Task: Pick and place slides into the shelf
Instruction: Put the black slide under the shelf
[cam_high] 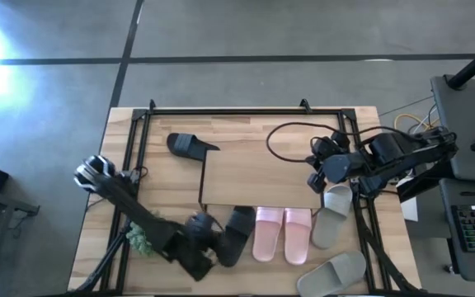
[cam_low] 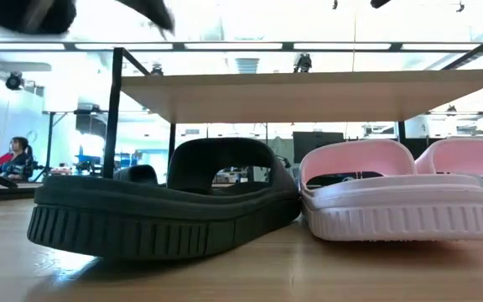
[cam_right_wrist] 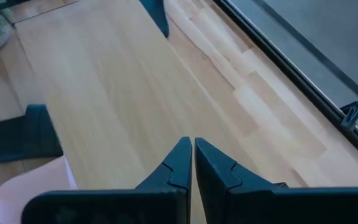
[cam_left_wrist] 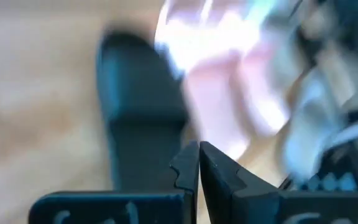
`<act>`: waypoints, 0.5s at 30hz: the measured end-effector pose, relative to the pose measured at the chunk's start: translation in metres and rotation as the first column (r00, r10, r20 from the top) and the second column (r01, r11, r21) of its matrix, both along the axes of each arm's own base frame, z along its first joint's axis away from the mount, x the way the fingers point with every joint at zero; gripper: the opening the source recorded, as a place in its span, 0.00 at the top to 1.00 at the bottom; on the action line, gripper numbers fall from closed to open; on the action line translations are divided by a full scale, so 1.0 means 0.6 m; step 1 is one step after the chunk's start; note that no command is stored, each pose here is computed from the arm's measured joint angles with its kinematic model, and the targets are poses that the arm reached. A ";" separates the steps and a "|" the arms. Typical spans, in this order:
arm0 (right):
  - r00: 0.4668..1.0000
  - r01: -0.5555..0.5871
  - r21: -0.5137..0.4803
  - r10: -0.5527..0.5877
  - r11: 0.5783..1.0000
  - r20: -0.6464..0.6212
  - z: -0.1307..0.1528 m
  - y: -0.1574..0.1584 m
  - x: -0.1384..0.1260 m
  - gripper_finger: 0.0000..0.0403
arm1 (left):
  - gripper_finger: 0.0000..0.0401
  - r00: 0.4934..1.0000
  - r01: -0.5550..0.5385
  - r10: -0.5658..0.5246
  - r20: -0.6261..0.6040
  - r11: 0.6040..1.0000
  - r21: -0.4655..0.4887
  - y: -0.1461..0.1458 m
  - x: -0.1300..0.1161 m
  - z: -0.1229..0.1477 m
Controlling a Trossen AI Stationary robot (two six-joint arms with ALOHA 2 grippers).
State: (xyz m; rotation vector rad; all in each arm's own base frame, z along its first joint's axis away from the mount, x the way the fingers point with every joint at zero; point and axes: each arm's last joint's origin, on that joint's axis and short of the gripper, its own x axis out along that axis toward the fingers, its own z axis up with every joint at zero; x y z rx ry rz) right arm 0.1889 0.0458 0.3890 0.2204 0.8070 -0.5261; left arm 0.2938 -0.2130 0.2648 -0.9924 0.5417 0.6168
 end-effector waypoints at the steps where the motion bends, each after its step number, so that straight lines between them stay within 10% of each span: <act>1: 1.000 -0.009 0.000 0.009 1.000 -0.001 0.001 0.000 -0.001 0.97 | 1.00 0.998 -0.032 0.030 0.052 0.999 0.037 0.007 -0.011 0.021; 7: 1.000 -0.017 0.004 0.017 1.000 0.022 0.009 -0.004 -0.014 0.97 | 1.00 0.936 -0.265 0.188 0.298 0.933 0.245 0.082 -0.089 0.128; 15: 0.999 -0.012 0.005 0.011 1.000 0.047 0.015 -0.008 -0.022 0.97 | 1.00 0.960 -0.279 0.259 0.107 0.845 0.457 0.225 -0.165 0.183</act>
